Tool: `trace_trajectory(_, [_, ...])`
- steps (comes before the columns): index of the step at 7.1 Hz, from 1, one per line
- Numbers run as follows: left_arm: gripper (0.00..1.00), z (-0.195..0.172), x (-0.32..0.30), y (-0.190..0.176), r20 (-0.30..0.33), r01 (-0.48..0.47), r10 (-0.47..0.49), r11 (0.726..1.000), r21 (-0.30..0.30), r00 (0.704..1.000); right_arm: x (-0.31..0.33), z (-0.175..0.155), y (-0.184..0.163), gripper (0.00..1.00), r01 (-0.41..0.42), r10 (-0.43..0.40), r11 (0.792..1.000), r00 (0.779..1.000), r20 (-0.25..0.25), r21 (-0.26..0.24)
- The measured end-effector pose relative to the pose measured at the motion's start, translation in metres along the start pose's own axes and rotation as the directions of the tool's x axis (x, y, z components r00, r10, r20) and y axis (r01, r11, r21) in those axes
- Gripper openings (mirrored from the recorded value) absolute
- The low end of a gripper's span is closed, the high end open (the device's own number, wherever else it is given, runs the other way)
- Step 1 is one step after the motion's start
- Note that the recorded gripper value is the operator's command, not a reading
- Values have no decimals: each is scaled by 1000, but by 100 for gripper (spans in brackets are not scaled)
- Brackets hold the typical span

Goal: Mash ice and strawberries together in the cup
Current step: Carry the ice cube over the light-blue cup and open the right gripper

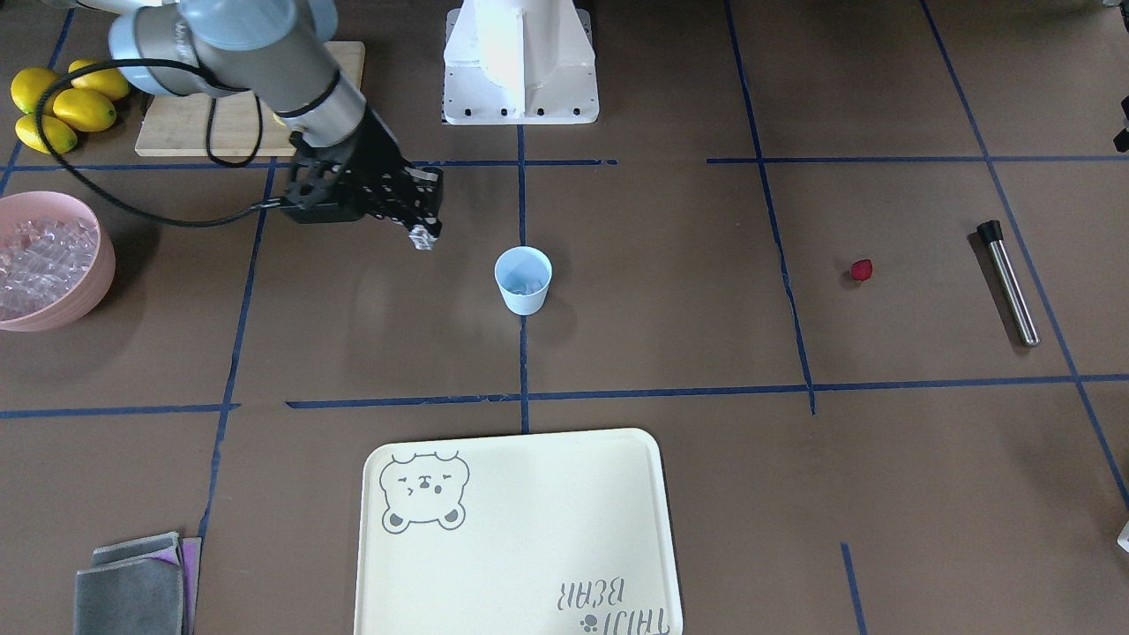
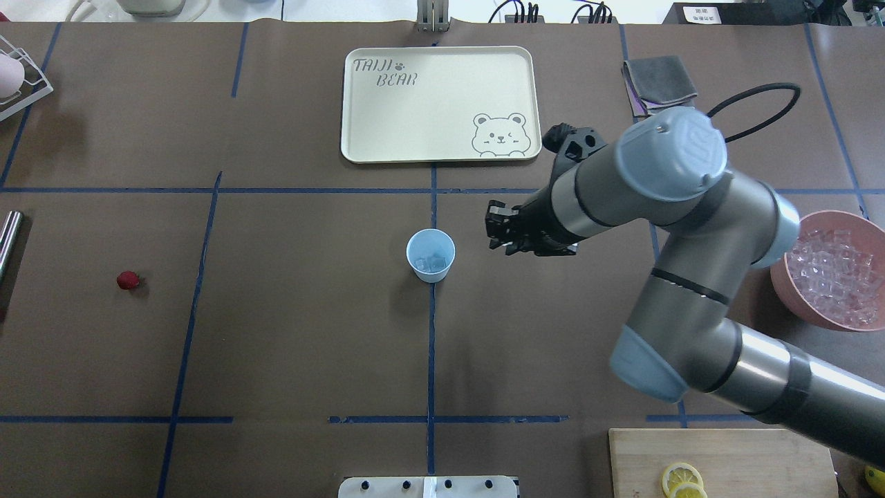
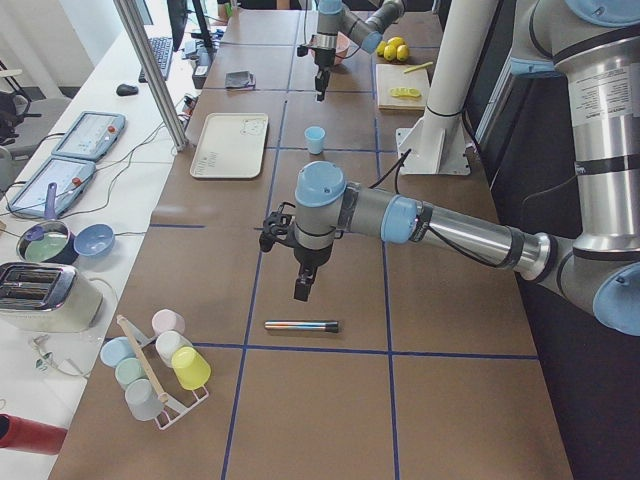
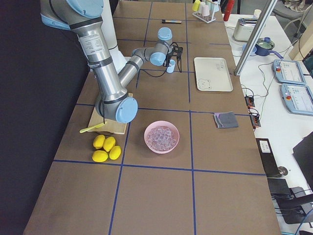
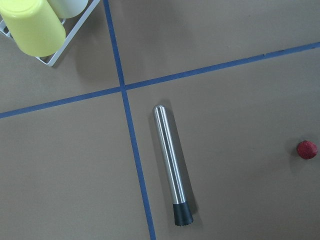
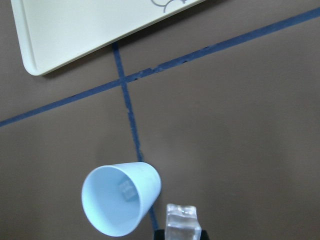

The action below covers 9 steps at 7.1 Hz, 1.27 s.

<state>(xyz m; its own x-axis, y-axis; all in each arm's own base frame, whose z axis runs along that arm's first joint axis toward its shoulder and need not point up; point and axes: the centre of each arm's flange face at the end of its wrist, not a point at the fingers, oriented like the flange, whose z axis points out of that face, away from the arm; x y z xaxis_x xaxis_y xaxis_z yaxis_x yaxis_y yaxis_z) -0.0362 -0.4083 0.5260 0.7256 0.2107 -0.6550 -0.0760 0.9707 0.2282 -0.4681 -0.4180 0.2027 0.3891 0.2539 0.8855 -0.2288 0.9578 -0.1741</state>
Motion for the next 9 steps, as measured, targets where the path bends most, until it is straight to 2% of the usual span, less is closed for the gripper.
trace_trajectory(1, [100,0,0,0,0,0,0,1000,0,1000,-30,27,18,2,-25,24,999,1000,2,24])
trace_trajectory(2, [100,0,0,0,0,0,0,1000,0,1000,-47,46,32,9,-32,32,999,999,-1,42])
trace_trajectory(5, [100,1,-1,2,0,3,-3,1000,-4,1000,-57,64,45,45,-27,27,998,1000,-9,63])
trace_trajectory(6, [100,2,-1,4,0,5,-5,1000,-6,1000,-57,65,45,45,-26,27,998,1000,-10,64])
trace_trajectory(9, [100,3,-3,5,0,7,-7,1000,-9,1000,-57,66,45,57,-25,26,998,1000,-12,65])
